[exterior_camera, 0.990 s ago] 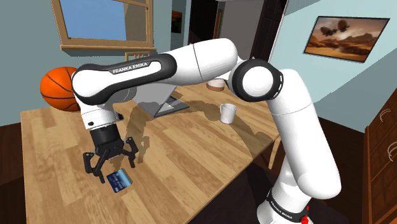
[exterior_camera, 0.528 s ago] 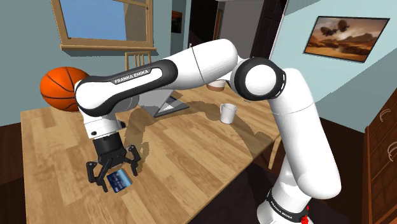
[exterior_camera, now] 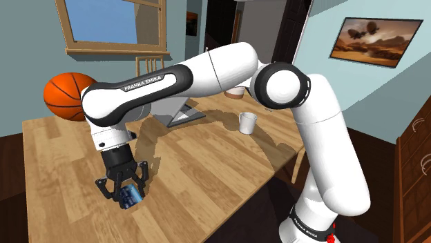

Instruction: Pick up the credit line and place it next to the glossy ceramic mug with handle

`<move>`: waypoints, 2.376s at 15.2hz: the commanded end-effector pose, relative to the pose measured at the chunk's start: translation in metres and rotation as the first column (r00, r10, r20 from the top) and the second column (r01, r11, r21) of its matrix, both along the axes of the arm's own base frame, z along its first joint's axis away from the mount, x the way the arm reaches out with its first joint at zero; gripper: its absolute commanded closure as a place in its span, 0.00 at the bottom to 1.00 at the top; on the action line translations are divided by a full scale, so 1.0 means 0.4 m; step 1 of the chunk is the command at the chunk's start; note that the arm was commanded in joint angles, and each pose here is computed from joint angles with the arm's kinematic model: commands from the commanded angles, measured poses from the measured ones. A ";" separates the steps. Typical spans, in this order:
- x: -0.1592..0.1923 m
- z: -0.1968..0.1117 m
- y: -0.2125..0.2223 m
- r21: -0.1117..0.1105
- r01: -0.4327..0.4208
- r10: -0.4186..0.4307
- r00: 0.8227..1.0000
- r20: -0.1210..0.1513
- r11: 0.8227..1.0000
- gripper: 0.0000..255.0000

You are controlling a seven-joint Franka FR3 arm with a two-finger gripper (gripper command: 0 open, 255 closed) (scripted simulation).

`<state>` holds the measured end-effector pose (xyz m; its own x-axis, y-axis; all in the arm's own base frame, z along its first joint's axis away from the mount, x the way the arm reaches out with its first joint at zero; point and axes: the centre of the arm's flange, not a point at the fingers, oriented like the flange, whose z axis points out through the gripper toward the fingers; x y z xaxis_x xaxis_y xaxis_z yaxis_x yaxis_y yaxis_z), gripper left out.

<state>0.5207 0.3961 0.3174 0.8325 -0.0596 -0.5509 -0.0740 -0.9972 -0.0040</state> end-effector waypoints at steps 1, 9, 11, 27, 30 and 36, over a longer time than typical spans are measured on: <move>0.000 -0.001 0.000 0.000 0.000 0.000 1.000 0.000 1.000 1.00; 0.000 0.026 0.000 0.000 0.000 0.000 1.000 0.000 1.000 1.00; 0.000 0.052 0.000 0.000 0.000 0.000 1.000 0.000 1.000 1.00; 0.000 0.264 0.000 0.000 0.000 0.000 1.000 0.000 1.000 1.00; 0.000 0.303 0.000 0.000 0.000 0.000 1.000 0.000 1.000 1.00; 0.000 0.382 0.000 0.000 0.000 0.000 1.000 0.000 1.000 1.00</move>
